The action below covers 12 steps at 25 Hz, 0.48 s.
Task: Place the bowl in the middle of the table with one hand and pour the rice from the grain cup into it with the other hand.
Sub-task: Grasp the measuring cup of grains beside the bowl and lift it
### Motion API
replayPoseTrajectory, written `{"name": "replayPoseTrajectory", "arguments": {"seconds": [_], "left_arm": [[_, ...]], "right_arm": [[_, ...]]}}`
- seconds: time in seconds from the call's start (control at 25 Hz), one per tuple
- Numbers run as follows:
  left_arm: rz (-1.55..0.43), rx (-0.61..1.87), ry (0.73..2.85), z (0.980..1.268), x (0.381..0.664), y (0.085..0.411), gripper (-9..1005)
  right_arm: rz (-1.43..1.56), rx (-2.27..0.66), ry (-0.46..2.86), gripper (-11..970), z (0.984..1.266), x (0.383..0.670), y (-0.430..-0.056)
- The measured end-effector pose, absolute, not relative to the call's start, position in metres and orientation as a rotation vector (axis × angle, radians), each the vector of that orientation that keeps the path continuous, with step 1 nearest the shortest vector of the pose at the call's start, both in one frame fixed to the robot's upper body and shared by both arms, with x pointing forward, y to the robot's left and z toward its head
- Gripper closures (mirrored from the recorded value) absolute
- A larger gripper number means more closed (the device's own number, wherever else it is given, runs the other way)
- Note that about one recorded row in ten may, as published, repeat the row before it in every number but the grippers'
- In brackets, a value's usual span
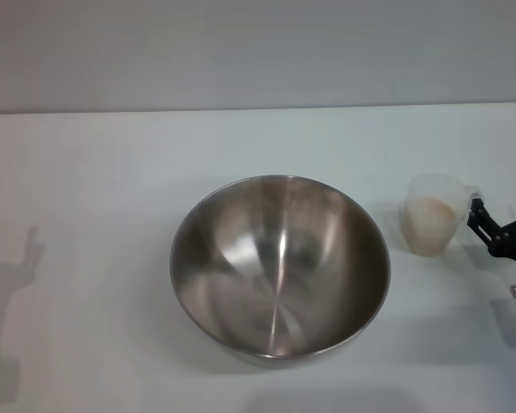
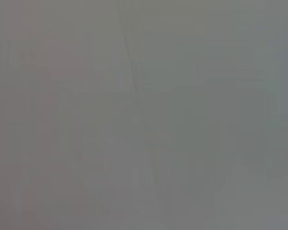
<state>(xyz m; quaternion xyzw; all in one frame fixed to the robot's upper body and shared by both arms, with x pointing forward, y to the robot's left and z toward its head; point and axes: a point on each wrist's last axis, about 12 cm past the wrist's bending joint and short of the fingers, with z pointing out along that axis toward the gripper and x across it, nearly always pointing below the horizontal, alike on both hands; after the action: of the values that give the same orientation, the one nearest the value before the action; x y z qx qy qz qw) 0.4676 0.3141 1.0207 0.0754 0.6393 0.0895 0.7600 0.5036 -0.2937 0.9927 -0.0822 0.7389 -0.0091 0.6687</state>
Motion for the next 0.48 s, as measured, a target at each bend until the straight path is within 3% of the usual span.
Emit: {"name": "replayPoseTrajectory", "arguments": {"seconds": [0.48], "left_arm": [[0.189,0.173,1.411,1.018,0.468,0.313,240]], "right_arm": [[-0.031,-0.200,1.695,127,0.993,0.515,-0.293]]}}
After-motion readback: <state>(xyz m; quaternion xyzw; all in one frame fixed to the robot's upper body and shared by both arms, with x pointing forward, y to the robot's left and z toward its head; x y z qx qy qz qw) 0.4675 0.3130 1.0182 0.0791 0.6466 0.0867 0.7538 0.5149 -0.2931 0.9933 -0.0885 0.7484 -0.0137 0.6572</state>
